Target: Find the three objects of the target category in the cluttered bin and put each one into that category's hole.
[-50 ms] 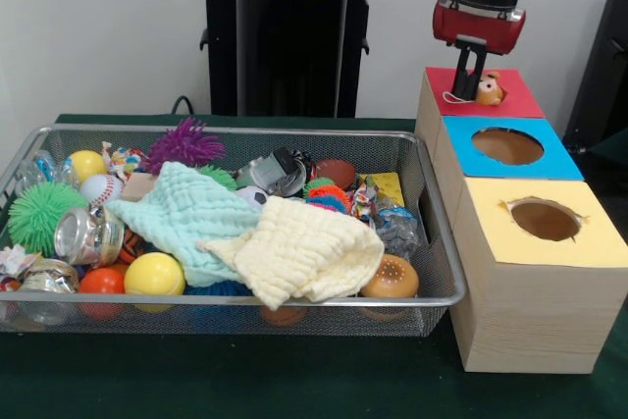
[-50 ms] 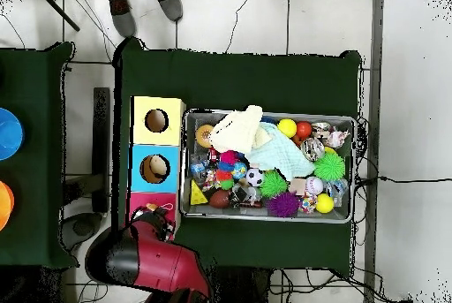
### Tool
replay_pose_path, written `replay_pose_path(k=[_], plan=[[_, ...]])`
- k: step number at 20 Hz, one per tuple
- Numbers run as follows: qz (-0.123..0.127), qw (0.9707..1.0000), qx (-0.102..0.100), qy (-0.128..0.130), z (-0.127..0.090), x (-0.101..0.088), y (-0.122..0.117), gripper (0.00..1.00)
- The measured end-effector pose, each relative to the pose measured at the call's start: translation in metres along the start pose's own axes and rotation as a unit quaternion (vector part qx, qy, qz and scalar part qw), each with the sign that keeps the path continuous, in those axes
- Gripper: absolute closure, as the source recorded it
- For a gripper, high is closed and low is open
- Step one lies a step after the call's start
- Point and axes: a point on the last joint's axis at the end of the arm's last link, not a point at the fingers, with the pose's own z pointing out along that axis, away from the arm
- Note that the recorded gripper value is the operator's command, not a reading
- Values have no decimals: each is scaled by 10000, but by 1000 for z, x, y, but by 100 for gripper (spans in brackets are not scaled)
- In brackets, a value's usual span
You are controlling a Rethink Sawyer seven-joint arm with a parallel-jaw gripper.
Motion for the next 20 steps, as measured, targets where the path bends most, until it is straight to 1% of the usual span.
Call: replay_pose_path(k=[20], plan=[[-31, 10000, -26, 12, -2, 2, 4, 100]])
